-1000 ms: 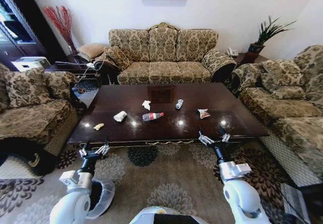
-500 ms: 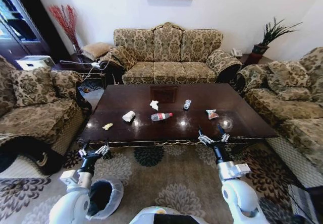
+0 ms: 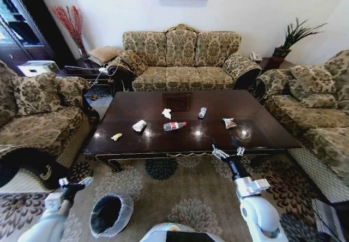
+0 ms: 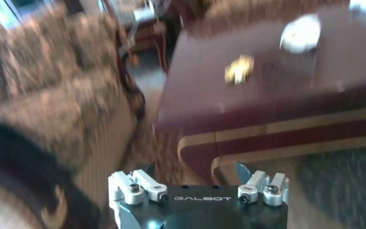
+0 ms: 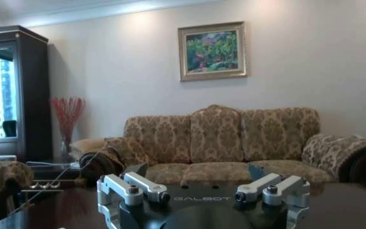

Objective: Move to the front of the table and place the trash on the table into the trash bin.

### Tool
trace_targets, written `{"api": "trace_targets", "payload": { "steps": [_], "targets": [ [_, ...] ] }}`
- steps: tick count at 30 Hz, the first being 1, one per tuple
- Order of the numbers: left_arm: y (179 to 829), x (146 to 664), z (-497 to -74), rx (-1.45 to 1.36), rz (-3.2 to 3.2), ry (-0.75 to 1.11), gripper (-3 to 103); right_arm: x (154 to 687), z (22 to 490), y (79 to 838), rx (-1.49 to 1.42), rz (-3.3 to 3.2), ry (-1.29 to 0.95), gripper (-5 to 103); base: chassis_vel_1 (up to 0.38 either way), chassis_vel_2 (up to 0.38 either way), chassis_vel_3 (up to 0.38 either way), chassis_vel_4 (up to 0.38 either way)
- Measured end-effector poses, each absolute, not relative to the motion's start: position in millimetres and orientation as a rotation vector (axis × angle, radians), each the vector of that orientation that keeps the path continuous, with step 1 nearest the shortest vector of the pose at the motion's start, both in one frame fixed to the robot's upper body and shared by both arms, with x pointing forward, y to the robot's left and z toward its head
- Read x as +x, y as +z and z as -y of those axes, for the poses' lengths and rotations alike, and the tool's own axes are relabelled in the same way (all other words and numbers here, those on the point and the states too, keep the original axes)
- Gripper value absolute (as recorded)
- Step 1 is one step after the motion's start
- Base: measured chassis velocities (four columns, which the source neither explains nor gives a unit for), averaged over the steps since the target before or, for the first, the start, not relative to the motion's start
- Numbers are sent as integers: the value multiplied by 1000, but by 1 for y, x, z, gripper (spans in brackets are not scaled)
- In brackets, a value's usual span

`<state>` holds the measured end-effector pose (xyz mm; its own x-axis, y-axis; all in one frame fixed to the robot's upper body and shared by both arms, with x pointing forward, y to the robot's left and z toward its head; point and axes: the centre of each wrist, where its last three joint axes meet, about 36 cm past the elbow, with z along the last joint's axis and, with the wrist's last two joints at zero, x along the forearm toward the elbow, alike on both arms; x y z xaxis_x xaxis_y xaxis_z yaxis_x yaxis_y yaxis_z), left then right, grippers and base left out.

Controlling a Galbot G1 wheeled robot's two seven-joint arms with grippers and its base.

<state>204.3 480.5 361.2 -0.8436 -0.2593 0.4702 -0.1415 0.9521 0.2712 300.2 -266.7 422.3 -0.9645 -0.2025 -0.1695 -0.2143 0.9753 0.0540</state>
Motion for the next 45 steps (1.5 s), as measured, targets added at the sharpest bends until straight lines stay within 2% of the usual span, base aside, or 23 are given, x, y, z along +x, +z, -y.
{"api": "trace_targets", "payload": {
  "steps": [3, 5, 10, 15, 20, 23, 37, 45],
  "targets": [
    [331, 202, -501, 289, 2496, -256, 86, 305, 268, 417, -355, -2963, 115, 100, 0, 0, 0, 0],
    [301, 197, -516, 266, 2401, -229, 90, 310, 266, 407, -381, -2978, 127, 100, 0, 0, 0, 0],
    [256, 181, -535, 210, 2270, -223, 93, 313, 257, 398, -427, -2995, 132, 100, 0, 0, 0, 0],
    [221, 179, -542, 170, 2215, -225, 93, 312, 256, 391, -444, -3017, 131, 100, 0, 0, 0, 0],
    [183, 189, -531, 129, 2183, -228, 96, 313, 258, 375, -431, -3046, 127, 100, 0, 0, 0, 0],
    [165, 194, -530, 122, 2182, -278, 93, 313, 259, 369, -426, -3048, 118, 100, 0, 0, 0, 0],
    [122, 205, -549, 115, 2130, -300, 93, 302, 266, 369, -427, -3037, 92, 100, 0, 0, 0, 0],
    [114, 209, -558, 129, 2121, -242, 92, 302, 264, 371, -445, -3034, 86, 100, 0, 0, 0, 0]
  ]
}}
